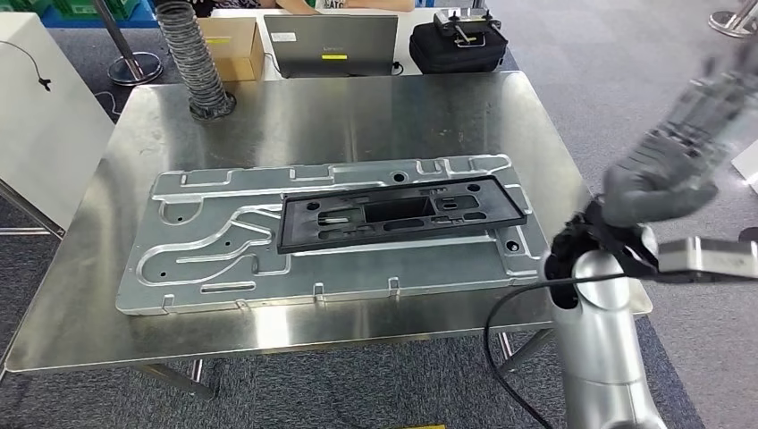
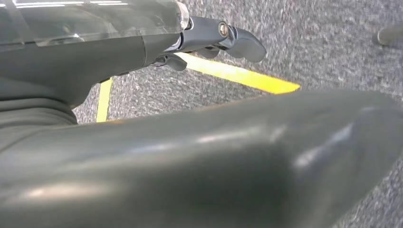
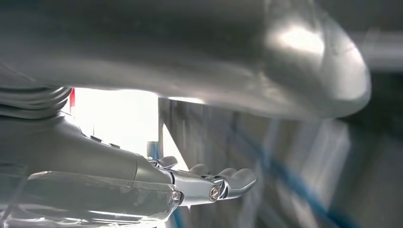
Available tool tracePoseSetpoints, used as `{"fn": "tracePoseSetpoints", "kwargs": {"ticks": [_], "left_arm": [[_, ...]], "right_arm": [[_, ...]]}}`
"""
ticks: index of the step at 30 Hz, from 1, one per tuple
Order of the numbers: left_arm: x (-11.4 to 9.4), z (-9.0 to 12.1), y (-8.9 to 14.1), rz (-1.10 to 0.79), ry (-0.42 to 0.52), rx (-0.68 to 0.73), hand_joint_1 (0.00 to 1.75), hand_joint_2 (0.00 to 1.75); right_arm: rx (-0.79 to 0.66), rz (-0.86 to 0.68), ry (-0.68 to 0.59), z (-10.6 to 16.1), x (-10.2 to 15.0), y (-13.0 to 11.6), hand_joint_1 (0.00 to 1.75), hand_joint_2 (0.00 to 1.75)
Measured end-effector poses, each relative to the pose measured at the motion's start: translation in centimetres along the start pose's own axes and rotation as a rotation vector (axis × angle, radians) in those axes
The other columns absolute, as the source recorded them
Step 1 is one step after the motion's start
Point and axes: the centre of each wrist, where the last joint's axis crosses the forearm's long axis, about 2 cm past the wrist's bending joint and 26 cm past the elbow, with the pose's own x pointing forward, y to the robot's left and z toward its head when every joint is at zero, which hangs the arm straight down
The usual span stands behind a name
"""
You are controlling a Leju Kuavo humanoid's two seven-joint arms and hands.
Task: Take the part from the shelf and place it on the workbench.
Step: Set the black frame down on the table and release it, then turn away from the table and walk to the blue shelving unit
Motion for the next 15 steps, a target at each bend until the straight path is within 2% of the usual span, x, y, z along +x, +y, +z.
{"fn": "tracePoseSetpoints", "kwargs": {"ticks": [3,6,15], "left_arm": [[-0.2,0.1,-0.2,0.019,-0.011,-0.005,0.00,0.00],[-0.2,0.1,-0.2,0.026,-0.013,-0.004,0.00,0.00],[-0.3,0.2,-0.1,0.024,0.000,-0.004,0.00,0.00]], "right_arm": [[-0.090,0.218,-0.004,1.8,0.8,-3.8,0.00,0.00],[-0.118,0.337,0.071,4.5,1.5,-7.4,0.00,0.00],[-0.043,0.611,0.295,12.2,4.4,-15.4,0.00,0.00]]}}
